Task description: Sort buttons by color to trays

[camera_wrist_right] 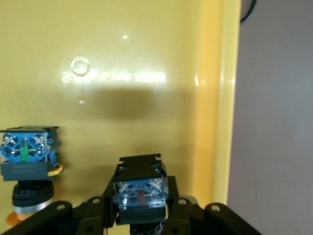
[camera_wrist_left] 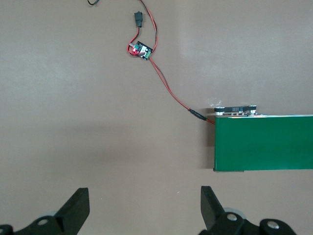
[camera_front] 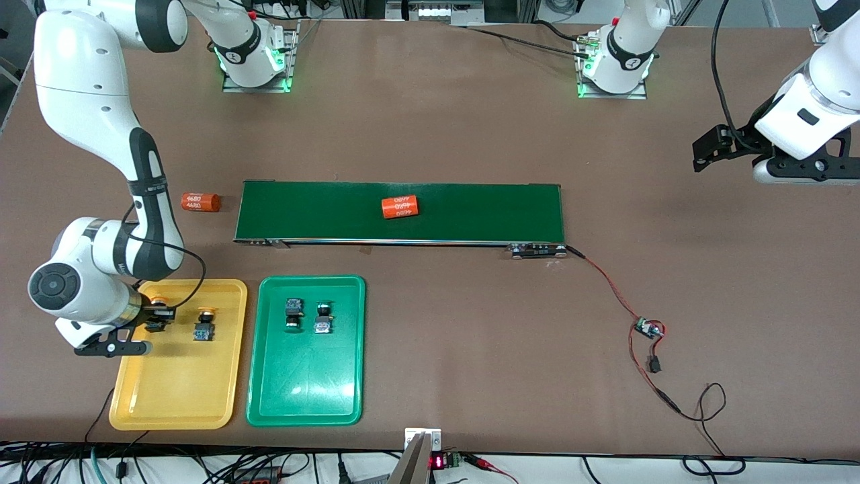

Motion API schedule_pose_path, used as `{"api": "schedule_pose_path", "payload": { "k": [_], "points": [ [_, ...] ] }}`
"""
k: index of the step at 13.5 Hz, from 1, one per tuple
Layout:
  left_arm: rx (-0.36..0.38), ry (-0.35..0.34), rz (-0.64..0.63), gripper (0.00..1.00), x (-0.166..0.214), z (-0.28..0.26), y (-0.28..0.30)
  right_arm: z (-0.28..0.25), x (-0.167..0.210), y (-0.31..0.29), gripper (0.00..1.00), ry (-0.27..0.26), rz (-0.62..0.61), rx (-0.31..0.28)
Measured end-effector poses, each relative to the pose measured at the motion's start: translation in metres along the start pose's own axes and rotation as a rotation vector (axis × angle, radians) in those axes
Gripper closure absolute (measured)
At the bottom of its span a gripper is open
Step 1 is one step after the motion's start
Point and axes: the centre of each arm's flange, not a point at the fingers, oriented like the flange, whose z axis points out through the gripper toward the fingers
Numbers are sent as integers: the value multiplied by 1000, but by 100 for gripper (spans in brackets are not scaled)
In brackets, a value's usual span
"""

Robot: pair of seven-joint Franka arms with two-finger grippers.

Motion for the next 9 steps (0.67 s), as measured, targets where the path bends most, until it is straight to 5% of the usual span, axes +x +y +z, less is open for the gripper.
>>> {"api": "schedule_pose_path", "payload": {
  "k": [2, 9],
  "points": [
    [0, 1, 0, 0, 0, -1, 0, 7, 2, -9, 59, 17, -10, 8],
    [0, 3, 11, 0, 0, -3, 6, -26, 15, -9, 0, 78, 36, 64]
  ]
}}
